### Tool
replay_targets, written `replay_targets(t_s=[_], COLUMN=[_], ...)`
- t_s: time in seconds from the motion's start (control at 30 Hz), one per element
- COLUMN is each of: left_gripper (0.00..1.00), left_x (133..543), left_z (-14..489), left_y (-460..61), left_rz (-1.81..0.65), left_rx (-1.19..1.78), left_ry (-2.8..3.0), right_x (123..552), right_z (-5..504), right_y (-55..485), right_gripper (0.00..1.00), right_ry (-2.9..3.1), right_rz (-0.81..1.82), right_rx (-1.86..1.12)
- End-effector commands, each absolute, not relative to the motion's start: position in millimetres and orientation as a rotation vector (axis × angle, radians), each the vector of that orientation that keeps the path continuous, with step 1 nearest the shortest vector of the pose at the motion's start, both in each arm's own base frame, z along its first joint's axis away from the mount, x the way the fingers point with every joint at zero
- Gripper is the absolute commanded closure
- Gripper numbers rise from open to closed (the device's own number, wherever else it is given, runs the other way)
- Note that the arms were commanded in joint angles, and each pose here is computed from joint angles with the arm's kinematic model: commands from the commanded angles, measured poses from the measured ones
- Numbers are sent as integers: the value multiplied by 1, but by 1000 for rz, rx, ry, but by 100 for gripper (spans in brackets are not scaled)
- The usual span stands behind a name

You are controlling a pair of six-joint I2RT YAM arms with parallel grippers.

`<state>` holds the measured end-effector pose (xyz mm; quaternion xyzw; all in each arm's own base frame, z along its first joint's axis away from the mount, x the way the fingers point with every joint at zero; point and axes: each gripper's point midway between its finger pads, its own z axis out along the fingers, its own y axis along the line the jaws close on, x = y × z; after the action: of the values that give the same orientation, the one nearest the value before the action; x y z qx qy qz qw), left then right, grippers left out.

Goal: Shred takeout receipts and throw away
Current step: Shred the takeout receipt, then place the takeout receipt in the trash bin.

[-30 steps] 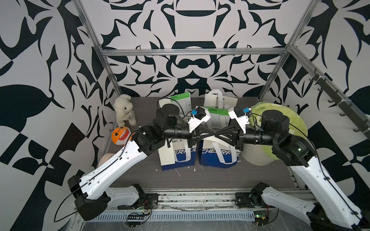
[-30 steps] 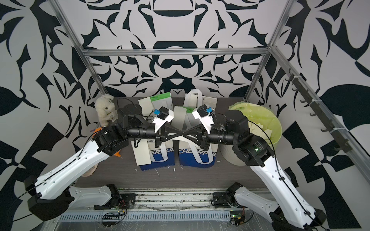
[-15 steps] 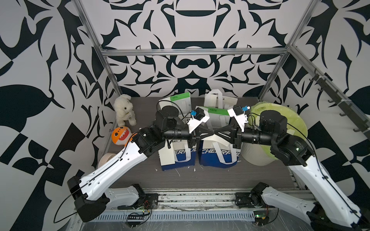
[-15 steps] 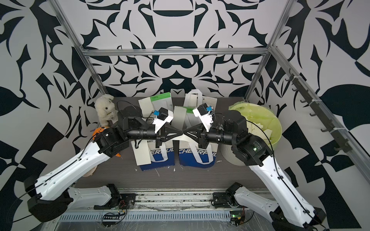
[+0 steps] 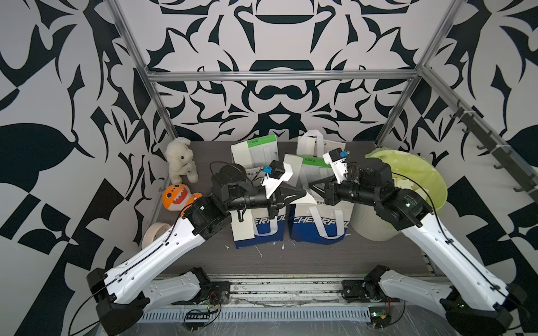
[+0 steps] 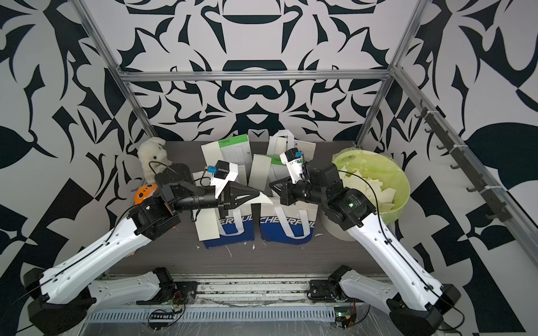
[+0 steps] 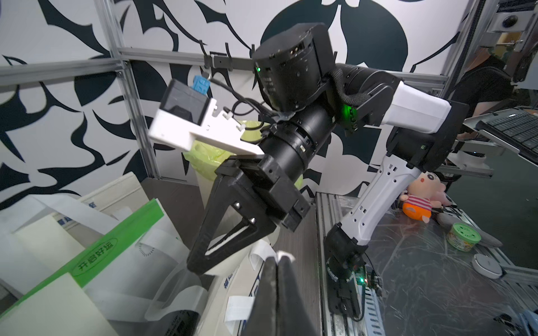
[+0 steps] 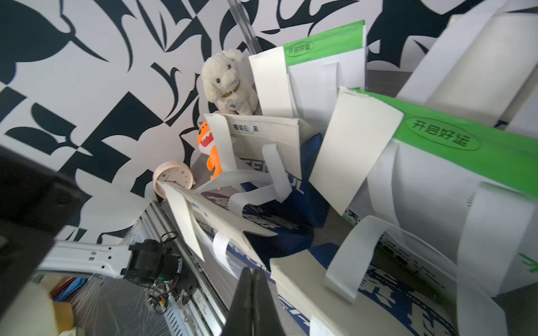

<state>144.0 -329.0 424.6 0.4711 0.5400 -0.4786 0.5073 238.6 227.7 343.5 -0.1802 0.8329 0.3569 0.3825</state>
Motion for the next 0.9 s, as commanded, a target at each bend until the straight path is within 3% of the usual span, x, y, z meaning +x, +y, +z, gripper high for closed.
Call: replay_targets(t_s=[0.0, 0.2, 0.43, 0.57, 0.7, 0.73, 0.77, 0.8, 0.87], left_gripper=[100, 100, 100, 100, 100, 100, 100, 100, 100], left_x=[144, 147, 152, 156, 158, 159, 160, 160, 160], left_z=[445, 451, 445, 437, 428, 426, 426, 426, 425], left_y=[-318, -307, -311, -318, -324, -325, -326, -326, -327], left_rz=[-1127, -1097, -1097, -1112, -1121, -1121, -1122, -1121, -1120], left_rx=[1053, 988, 987, 997, 1015, 1018, 1019, 1019, 1021], left_ry=[1225, 1227, 1270, 1316, 1344, 1351, 1353, 1353, 1358], right_x=[252, 270, 286, 285, 284, 284, 285, 286, 288], right_z=[353, 372, 412, 399, 371, 362, 353, 346, 335], right_y=[208, 157, 46, -10, -40, -43, -41, -37, -31], right_gripper=[100, 100, 100, 100, 100, 86, 60, 43, 27], right_ry=[2124, 2124, 2054, 2092, 2159, 2187, 2222, 2255, 2316], right_rz=[754, 444, -58, -290, -361, -351, -313, -266, -198], right_rx=[-392, -263, 22, 160, 252, 265, 264, 256, 266])
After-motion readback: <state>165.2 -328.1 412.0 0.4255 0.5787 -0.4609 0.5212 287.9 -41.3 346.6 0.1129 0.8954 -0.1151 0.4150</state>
